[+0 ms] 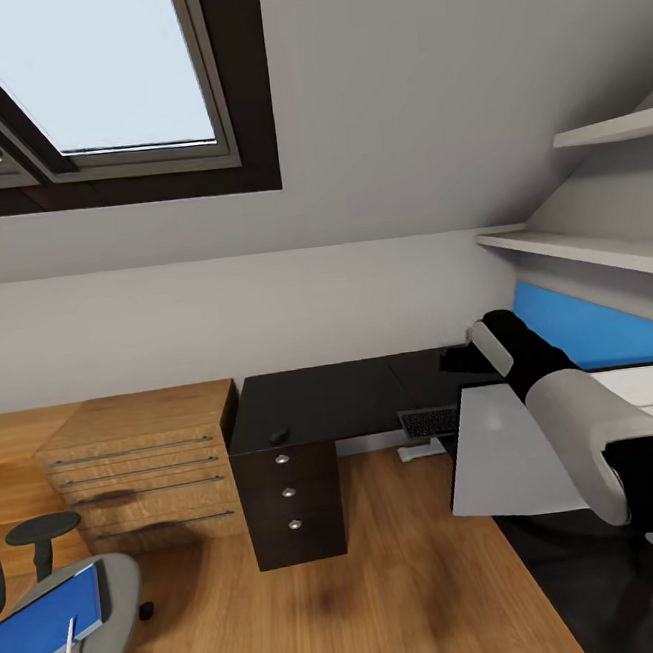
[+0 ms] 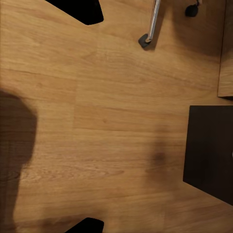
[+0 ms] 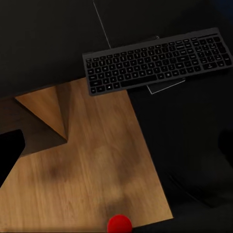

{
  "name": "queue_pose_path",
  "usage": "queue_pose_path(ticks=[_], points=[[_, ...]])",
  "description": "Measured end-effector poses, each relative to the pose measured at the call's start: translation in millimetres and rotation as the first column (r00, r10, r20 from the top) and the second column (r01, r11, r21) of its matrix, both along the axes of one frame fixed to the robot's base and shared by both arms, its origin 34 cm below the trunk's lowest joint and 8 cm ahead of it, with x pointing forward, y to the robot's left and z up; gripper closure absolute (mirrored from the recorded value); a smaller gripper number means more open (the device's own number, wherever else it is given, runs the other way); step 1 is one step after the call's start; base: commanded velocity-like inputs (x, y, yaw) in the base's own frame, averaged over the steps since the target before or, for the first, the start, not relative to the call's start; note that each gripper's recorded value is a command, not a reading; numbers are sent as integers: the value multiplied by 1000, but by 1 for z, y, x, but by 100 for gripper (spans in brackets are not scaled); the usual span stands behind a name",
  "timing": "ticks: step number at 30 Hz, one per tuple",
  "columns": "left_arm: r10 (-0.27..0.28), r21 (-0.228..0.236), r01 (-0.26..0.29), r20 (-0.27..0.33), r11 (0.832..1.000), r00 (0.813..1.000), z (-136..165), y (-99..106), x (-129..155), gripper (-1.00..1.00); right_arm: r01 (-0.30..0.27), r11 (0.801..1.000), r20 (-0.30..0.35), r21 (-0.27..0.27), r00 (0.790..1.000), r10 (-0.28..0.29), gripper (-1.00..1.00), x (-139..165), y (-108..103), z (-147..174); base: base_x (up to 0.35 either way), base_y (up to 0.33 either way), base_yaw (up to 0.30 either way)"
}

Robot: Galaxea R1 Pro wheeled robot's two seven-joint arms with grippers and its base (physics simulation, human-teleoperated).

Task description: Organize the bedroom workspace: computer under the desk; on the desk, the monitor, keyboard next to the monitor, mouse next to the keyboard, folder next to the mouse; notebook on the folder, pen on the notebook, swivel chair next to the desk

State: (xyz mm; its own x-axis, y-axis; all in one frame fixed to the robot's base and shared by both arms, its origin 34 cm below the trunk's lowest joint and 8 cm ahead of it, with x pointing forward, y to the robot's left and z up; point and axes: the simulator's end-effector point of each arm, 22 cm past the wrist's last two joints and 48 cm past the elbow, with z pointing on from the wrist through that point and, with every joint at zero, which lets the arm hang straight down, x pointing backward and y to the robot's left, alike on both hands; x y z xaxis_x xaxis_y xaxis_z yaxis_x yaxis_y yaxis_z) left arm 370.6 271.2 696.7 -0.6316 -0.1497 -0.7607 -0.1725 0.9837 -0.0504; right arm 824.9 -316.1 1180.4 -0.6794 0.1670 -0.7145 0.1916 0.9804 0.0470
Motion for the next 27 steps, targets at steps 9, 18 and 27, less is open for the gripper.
queue_pose_path(ticks=[9, 18, 27], points=[[0, 0, 0, 1, 1000, 1000, 0, 0, 0, -100, -11, 1000, -7, 6, 1000, 11, -100, 0, 9, -4, -104, 0, 0], [0, 1, 0, 1, 1000, 1000, 0, 0, 0, -100, -18, 1000, -6, 5, 1000, 18, -100, 1, 16, -4, -15, 0, 0], [0, 0, 0, 1, 1000, 1000, 0, 0, 0, -100, -22, 1000, -3, 14, 1000, 22, -100, 1, 20, -3, -88, -13, 0]])
